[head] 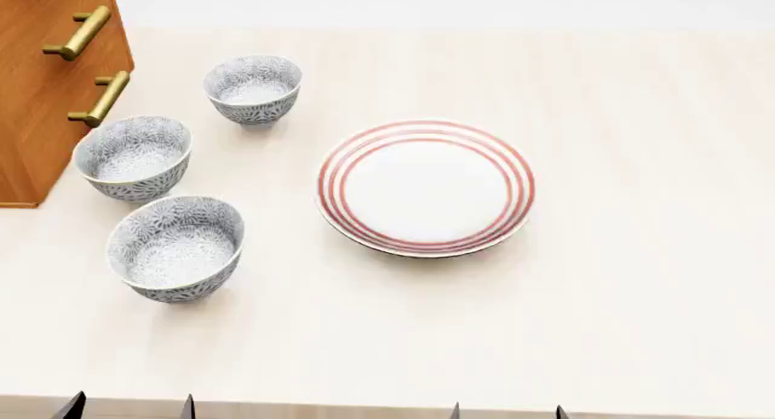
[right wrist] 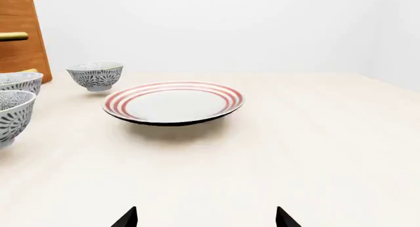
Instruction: Pick up the bowl and put it in the front on the plate.
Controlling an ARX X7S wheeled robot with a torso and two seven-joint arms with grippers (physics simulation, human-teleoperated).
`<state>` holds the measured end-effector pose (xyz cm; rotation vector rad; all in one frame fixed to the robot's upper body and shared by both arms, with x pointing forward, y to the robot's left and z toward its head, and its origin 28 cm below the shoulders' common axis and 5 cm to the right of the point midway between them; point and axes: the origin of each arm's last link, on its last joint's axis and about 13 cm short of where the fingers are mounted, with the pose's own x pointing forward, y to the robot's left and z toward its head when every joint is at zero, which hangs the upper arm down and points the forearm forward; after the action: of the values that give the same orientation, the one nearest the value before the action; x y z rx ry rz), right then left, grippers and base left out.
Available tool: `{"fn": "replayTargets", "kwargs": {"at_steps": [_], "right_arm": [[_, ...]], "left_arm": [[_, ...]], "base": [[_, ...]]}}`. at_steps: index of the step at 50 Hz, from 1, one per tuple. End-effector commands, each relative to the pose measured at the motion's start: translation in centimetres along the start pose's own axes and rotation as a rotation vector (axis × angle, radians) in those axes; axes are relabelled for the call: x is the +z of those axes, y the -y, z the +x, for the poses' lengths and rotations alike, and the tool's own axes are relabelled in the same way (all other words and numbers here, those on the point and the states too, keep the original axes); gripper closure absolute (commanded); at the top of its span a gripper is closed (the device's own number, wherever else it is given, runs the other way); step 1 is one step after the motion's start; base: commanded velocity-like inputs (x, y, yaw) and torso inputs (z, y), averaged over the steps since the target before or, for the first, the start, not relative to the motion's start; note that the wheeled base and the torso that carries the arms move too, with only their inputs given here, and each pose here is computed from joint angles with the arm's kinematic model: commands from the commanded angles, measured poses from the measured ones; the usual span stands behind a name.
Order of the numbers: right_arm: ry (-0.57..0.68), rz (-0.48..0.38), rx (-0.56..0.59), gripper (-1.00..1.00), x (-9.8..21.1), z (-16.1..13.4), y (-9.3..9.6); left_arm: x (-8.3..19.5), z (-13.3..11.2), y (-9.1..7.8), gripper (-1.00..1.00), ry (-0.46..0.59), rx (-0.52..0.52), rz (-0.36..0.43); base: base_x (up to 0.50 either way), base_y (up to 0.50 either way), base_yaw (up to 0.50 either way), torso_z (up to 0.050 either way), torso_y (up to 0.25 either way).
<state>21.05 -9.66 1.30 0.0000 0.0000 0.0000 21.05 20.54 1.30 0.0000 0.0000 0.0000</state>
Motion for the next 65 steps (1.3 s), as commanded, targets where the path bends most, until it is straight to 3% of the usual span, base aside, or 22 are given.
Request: {"fn": "replayTargets", "kwargs": {"at_steps": [1,27,30,32,35,37,39,48,65], "right_arm": [[-0.023,0.003,0.004,-1.0,-0.1,0.1,-0.1],[0.002,-0.004,-0.002,-1.0,0.0,0.0,-0.1],[0.038,0.002,-0.014,-1.0,0.3,-0.1,0.0],[0.176,0.054,-0.026,-1.0,1.3,-0.3,0.1],[0.338,0.097,-0.038,-1.0,2.5,-0.8,0.2],[0.467,0.114,-0.068,-1.0,3.4,-1.2,0.3],[0.531,0.105,-0.045,-1.0,3.8,-1.5,0.1],[0.535,0.097,-0.029,-1.0,3.8,-1.6,0.0],[0.531,0.087,-0.015,-1.0,3.8,-1.5,-0.1]], "left_arm": [[0.4,-0.2,0.0,-1.0,0.051,-0.019,0.003],[0.2,-0.3,0.1,-1.0,0.027,-0.005,0.003],[0.5,-0.3,0.0,-1.0,0.073,0.006,0.023],[2.0,-0.5,-0.1,-1.0,0.278,0.062,0.048],[3.7,-1.1,-0.1,-1.0,0.483,0.105,0.085],[4.6,-1.6,-0.1,-1.0,0.6,0.126,0.12],[5.0,-1.9,-0.1,-1.0,0.647,0.127,0.115],[4.8,-1.7,-0.1,-1.0,0.631,0.127,0.11],[4.7,-1.9,0.1,-1.0,0.634,0.118,0.111]], "base": [[0.0,0.0,0.0,0.0,0.0],[0.0,0.0,0.0,0.0,0.0],[0.0,0.0,0.0,0.0,0.0],[0.0,0.0,0.0,0.0,0.0],[0.0,0.0,0.0,0.0,0.0],[0.0,0.0,0.0,0.0,0.0],[0.0,0.0,0.0,0.0,0.0],[0.03,0.0,0.0,0.0,0.0],[0.49,0.0,0.0,0.0,0.0]]}}
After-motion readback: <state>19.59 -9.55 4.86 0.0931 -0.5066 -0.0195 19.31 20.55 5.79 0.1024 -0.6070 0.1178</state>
